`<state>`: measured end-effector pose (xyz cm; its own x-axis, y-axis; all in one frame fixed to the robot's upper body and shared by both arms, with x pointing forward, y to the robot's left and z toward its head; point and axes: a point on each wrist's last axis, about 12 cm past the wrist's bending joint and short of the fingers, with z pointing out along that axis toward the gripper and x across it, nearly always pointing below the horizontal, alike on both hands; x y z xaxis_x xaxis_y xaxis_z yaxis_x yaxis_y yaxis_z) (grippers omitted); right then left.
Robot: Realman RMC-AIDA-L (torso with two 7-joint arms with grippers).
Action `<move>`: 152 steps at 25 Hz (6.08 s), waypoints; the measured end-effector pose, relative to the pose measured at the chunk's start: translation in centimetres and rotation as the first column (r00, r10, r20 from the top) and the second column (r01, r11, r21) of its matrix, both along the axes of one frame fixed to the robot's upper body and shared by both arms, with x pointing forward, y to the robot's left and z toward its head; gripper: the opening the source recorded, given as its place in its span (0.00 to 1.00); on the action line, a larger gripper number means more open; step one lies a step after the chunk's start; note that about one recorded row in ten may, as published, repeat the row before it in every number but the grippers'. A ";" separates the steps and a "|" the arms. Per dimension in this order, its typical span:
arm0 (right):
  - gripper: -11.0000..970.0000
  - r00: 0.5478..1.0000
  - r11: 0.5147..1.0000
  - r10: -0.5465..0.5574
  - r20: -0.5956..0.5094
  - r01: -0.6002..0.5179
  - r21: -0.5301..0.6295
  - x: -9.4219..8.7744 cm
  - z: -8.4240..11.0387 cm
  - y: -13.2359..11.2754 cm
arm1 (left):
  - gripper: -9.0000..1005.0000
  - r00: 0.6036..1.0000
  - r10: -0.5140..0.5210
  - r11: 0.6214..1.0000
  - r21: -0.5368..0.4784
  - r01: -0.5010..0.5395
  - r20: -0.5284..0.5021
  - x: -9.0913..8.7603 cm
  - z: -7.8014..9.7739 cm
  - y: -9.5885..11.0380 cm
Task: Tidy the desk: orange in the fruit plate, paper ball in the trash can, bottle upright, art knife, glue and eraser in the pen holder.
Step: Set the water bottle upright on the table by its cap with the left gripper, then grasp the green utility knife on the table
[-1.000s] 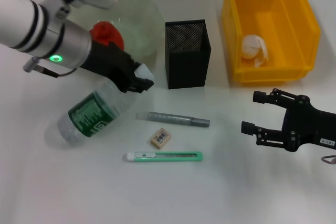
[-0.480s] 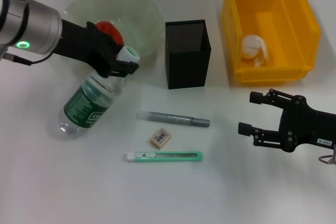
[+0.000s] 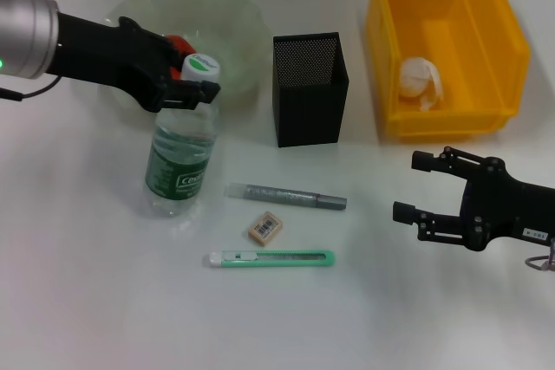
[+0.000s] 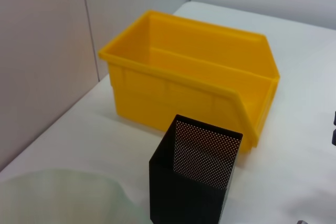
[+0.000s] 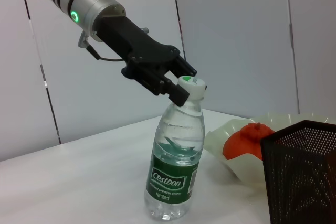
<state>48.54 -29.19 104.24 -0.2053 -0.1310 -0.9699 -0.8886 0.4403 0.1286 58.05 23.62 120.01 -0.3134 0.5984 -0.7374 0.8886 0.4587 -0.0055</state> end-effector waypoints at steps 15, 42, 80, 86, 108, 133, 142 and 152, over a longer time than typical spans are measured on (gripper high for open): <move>0.85 1.000 1.000 0.003 0.003 -0.003 0.004 0.3 0.2 0.1 | 0.45 0.998 0.062 0.994 -0.092 -0.059 0.026 -1.2 -0.2 3.8; 0.85 1.000 1.000 0.012 0.000 -0.012 0.007 0.4 0.3 0.3 | 0.44 0.974 0.220 0.952 -0.228 -0.203 0.050 -3.7 -1.8 9.4; 0.85 1.000 1.000 0.012 0.000 -0.012 0.007 0.2 0.2 0.2 | 0.44 0.959 0.273 0.941 -0.227 -0.250 0.080 -2.9 -3.3 10.1; 0.85 1.000 1.000 0.011 0.001 -0.011 0.006 0.3 0.2 0.2 | 0.45 0.958 0.274 0.941 -0.227 -0.250 0.081 -2.9 -3.3 10.1; 0.85 1.000 1.000 0.011 0.000 -0.011 0.010 0.3 0.3 0.2 | 0.79 0.965 0.248 0.938 -0.271 -0.218 0.083 -2.9 -2.8 9.6; 0.85 0.999 0.999 0.035 -0.008 -0.035 0.034 1.1 1.2 0.4 | 0.79 0.973 -0.061 0.706 -0.680 0.198 0.221 -9.5 -9.6 7.7; 0.85 0.999 0.998 0.046 -0.017 -0.045 0.033 1.5 1.5 0.5 | 0.79 0.988 -0.075 0.824 -0.549 0.138 0.136 -11.4 -14.5 6.4; 0.85 0.998 0.998 0.044 -0.042 -0.043 0.038 1.7 1.6 0.3 | 0.78 0.987 -0.064 0.859 -0.496 0.128 0.145 -12.3 -16.6 5.9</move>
<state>50.20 -28.90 105.84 -0.2418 -0.1045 -0.9647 -0.9001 0.3955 0.1828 45.79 29.49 103.45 -0.1640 0.1593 -0.9735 0.9367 0.3346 -0.1030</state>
